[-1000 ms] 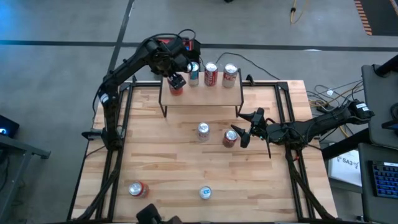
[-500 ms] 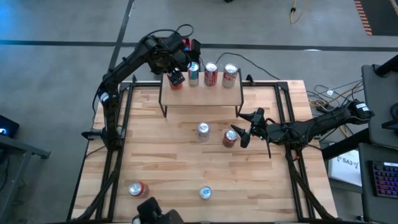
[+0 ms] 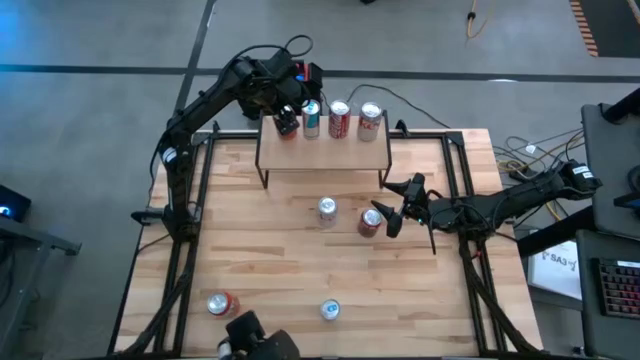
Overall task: Place canned beverage on shelf
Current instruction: Put the top red soda can on the shelf
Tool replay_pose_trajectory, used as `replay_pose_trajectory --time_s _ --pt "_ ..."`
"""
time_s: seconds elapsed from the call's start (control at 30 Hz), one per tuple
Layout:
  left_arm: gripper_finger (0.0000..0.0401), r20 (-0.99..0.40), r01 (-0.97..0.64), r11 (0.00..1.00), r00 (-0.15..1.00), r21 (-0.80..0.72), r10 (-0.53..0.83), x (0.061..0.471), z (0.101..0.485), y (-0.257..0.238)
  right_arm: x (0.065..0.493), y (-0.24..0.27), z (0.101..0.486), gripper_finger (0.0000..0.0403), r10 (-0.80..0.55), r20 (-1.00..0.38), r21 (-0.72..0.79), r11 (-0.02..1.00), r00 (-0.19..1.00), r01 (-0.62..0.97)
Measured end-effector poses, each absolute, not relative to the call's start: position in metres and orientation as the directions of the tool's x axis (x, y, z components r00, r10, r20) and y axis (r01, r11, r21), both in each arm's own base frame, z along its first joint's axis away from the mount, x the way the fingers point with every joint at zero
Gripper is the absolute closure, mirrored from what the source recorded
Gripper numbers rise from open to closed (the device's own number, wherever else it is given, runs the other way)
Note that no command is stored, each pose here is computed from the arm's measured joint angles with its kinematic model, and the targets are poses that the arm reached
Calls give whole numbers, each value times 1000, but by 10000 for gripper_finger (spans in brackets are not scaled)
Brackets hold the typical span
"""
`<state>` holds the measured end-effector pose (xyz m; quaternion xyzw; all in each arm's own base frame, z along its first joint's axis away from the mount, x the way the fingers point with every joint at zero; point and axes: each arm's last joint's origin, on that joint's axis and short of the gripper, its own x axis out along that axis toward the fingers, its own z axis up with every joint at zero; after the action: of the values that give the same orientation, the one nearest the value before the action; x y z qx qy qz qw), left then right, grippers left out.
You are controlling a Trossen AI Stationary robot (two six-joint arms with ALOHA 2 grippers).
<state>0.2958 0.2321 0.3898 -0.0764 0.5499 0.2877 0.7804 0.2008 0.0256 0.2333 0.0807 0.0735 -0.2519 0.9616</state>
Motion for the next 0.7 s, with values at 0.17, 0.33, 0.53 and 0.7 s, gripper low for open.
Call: replay_pose_trajectory --time_s 0.17,0.33,0.53,0.7 --pt "138 -906 -535 822 223 193 359 298 386 235 201 26 233 103 -472 -182 118 860 862 496" --pt "138 -909 -529 826 219 196 355 295 389 234 201 26 233 103 -472 -182 118 860 862 496" --pt "138 -909 -514 833 216 206 357 293 394 232 201 26 233 103 -472 -182 118 860 862 496" --pt "138 -914 -513 833 206 204 351 292 393 233 201 26 233 103 -472 -182 118 860 862 496"
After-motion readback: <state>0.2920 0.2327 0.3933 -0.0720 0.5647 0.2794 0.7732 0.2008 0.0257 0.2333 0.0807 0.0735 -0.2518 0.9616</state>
